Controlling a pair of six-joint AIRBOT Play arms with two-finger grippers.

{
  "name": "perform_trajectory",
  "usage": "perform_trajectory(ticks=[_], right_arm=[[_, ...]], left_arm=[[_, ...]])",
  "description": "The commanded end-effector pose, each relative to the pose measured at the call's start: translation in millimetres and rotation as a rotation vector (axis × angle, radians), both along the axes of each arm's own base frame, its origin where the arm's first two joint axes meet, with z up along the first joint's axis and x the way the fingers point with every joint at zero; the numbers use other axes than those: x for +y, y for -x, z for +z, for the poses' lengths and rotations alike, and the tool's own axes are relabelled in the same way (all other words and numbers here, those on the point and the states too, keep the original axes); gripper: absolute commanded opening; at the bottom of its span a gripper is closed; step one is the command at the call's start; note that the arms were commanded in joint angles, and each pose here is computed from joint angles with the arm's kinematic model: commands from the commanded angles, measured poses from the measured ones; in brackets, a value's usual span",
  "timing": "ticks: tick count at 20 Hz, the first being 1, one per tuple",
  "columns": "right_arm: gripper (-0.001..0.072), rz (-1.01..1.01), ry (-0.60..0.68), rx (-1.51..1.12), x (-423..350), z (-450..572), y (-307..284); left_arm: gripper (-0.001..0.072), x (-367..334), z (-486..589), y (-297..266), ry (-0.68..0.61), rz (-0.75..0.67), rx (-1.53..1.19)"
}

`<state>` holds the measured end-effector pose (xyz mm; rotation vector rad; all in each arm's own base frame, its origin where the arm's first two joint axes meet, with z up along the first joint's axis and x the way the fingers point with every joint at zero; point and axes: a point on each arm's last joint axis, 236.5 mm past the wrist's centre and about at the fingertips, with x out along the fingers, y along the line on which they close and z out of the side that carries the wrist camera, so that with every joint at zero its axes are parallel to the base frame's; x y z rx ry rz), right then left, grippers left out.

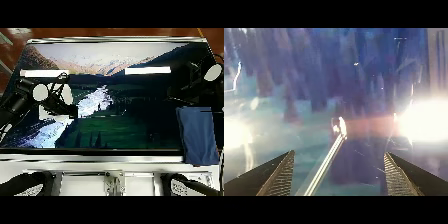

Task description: Fold the shirts.

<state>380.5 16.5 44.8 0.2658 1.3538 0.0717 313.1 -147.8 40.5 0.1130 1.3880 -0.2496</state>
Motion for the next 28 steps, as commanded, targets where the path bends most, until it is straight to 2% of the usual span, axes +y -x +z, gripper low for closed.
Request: perform_trajectory(ticks=[1,15,19,22,24,26,28], right_arm=[[0.0699,0.001,0.000,0.000,0.3,0.2,-0.2],[0.0699,-0.017,-0.001,-0.026,-0.4,1.7,-6.8],[0.0699,-0.018,0.001,-0.033,-1.0,2.0,-8.5],[0.0699,-0.014,0.007,-0.041,-2.2,1.8,-10.3],[0.0699,0.000,0.015,-0.076,-3.1,3.7,-17.5],[0.0699,0.008,0.022,-0.111,-4.3,5.9,-24.8],[0.0699,0.018,0.029,-0.137,-5.1,7.5,-30.1]], left_arm=[[0.0706,0.1,0.2,0.0,0.000,0.000,-0.001],[0.0706,-0.6,0.3,-1.7,0.003,0.001,-0.007],[0.0706,-13.0,6.2,-29.6,0.055,0.005,-0.123],[0.0705,-19.2,6.6,-28.8,0.083,0.010,-0.118],[0.0705,-16.8,7.2,-43.3,0.072,0.003,-0.171],[0.0708,14.4,8.1,-70.4,0.002,0.049,-0.226],[0.0717,69.2,19.7,-108.1,-0.017,0.194,-0.261]])
